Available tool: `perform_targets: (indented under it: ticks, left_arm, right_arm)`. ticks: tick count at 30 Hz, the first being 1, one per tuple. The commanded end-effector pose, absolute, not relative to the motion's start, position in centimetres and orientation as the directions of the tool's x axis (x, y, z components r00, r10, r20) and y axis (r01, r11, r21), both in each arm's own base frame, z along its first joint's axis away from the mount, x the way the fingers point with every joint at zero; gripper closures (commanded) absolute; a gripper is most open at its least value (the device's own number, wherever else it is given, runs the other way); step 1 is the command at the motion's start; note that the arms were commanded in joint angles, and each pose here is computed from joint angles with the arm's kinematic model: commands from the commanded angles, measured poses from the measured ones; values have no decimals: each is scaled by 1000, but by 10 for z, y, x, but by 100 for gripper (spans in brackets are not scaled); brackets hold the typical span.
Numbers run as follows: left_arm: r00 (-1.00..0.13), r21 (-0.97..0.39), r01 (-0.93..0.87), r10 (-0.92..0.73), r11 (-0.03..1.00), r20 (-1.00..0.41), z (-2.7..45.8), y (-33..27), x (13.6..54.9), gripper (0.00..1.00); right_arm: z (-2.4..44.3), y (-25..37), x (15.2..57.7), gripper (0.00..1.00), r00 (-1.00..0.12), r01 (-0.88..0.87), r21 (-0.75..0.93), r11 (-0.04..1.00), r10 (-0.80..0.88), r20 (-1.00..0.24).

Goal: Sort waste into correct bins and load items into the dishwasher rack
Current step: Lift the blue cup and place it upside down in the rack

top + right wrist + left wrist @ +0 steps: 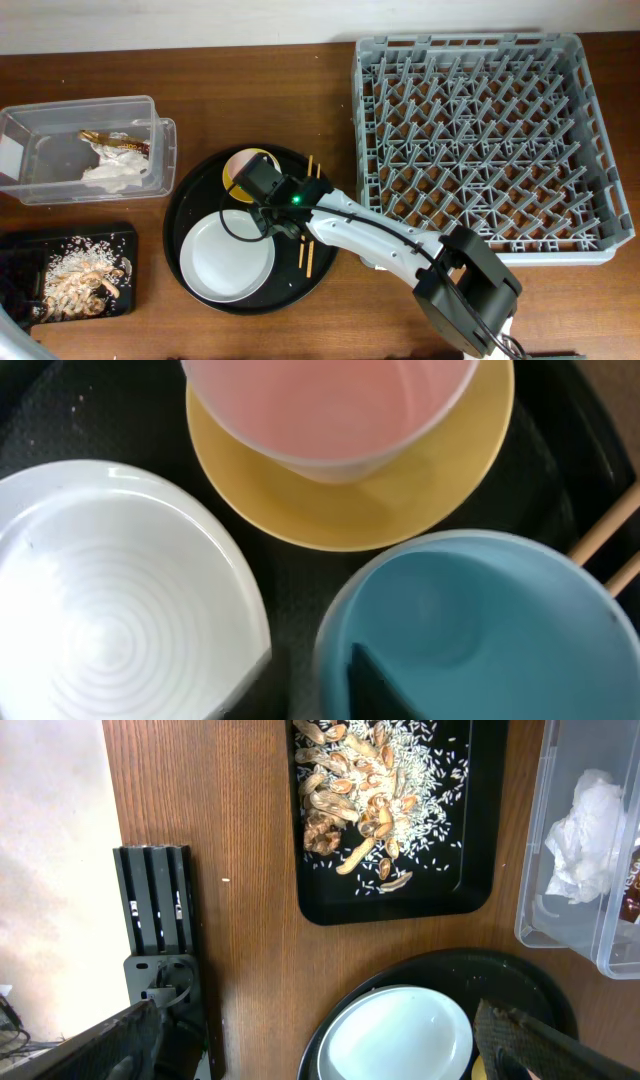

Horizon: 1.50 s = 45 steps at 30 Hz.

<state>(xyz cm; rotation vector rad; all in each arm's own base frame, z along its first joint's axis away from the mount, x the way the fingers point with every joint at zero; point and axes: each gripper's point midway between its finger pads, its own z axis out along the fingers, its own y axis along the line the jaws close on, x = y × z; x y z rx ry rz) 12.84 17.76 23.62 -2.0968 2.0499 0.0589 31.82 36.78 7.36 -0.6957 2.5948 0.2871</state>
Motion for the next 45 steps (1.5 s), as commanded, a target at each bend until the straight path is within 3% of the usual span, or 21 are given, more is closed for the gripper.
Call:
perform_targets:
  ticks: [1, 3, 11, 16, 18, 24, 33, 36, 45]
  left_arm:
    - [43, -124, -992, -983, -21, -176, 237, 177, 128, 1]
    - [43, -124, -992, -983, -21, -176, 237, 177, 128, 1]
    - [43, -124, -992, -983, -21, -176, 237, 177, 128, 1]
    - [43, -124, -992, -983, -21, -176, 237, 177, 128, 1]
    - [43, -124, -992, -983, -21, -176, 237, 177, 128, 1]
    - [43, -124, -992, -983, -21, -176, 237, 177, 128, 1]
    - [43, -124, -992, -983, -21, -176, 237, 177, 128, 1]
    - [43, -124, -992, -983, -21, -176, 237, 177, 128, 1]
    - [43, -124, -992, -983, -21, -176, 237, 177, 128, 1]
  right_arm:
    - [73, 372, 316, 96, -778, -519, 86, 850, -428, -460]
    - [79, 372, 317, 96, -776, -518, 87, 851, -425, -465]
    - [182, 337, 347, 96, -787, -439, 99, 893, -329, -522]
    - [228, 268, 384, 96, -864, -312, 289, 905, -144, -483]
    - [230, 232, 403, 96, -906, -239, 426, 873, -43, -421]
    - [270, 131, 432, 96, -918, -209, 751, 627, 138, -371]
    - [228, 64, 438, 96, -921, -171, 934, 314, 286, -264]
    - [203, 54, 443, 96, -929, -103, 952, 290, 314, -196]
    - [186, -1, 457, 96, -888, -73, 957, 280, 419, -190]
